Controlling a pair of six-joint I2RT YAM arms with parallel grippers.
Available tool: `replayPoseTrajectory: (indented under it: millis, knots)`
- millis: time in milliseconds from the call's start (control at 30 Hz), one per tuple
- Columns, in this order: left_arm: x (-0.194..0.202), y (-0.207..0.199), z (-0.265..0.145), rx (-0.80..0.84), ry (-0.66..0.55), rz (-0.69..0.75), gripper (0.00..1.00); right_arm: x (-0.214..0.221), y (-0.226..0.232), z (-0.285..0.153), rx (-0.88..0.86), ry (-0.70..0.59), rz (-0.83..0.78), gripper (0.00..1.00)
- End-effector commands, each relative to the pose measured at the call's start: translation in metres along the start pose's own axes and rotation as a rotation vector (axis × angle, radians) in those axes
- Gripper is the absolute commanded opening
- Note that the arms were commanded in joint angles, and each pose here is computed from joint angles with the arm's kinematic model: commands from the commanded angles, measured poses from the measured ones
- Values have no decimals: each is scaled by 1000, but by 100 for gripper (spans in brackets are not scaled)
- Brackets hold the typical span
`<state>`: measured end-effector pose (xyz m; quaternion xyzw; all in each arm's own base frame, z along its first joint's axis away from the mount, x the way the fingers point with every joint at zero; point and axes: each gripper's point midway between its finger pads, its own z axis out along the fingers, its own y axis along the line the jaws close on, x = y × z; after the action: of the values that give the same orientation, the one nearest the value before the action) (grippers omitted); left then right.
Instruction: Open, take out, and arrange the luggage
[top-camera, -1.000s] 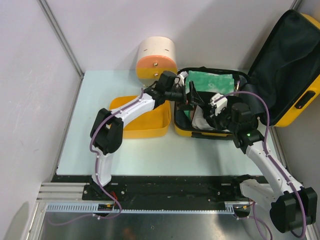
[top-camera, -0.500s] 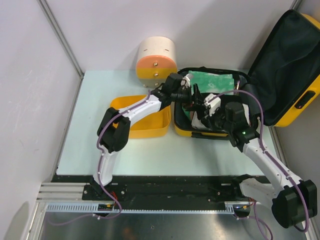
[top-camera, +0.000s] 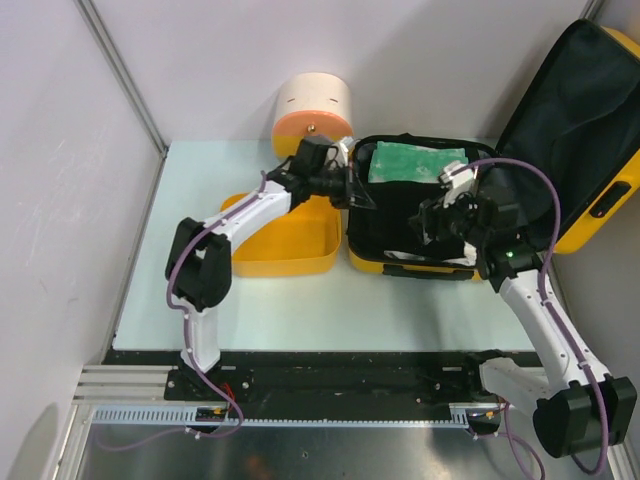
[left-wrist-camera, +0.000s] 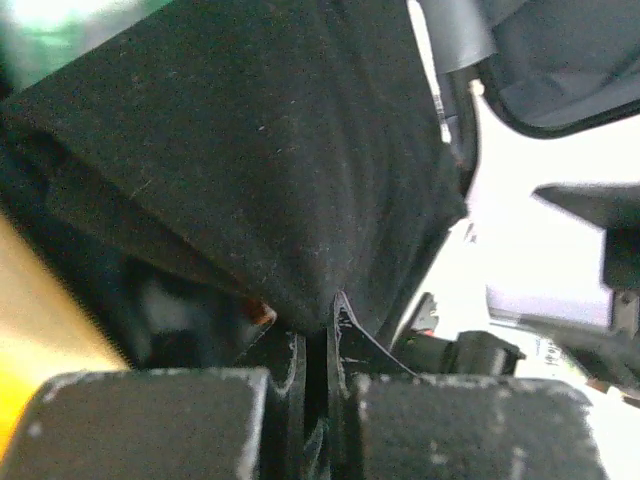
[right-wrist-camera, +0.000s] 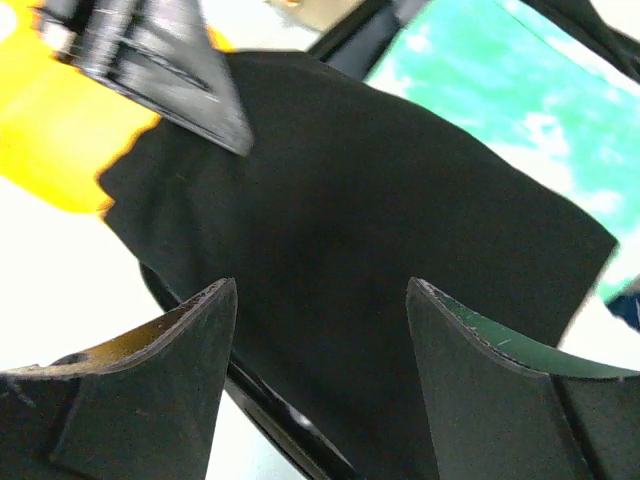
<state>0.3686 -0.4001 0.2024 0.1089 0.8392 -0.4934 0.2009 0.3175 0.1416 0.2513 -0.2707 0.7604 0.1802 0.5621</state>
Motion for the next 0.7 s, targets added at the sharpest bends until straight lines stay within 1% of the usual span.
replayPoseTrajectory:
  millis: [0, 33, 133, 267, 333, 400, 500, 533, 633, 667]
  knots:
    - [-6, 37, -42, -111, -9, 108, 0, 10, -26, -10, 60, 51, 186, 73]
    - [-7, 47, -45, -141, -8, 137, 0, 18, -29, -10, 67, 78, 219, 72]
    - [-2, 63, -48, -185, 12, 149, 0, 43, -46, -3, 117, 148, 332, 72]
    - [-1, 68, -48, -192, 21, 153, 0, 65, -66, 4, 205, 212, 473, 71]
    - [-4, 68, -47, -195, 15, 162, 0, 72, -70, 8, 206, 235, 521, 70]
    - [-6, 68, -46, -197, 12, 169, 0, 73, -67, 11, 189, 237, 558, 71]
    - [-6, 67, -46, -193, 15, 165, 0, 76, -75, 14, 187, 227, 611, 69]
    - [-6, 67, -46, -193, 14, 167, 0, 72, -71, 16, 155, 218, 618, 68]
    - [-7, 67, -47, -194, 11, 171, 0, 64, -66, 19, 110, 191, 637, 59]
    - [-7, 65, -47, -193, 9, 179, 0, 62, -64, 19, 98, 185, 637, 49]
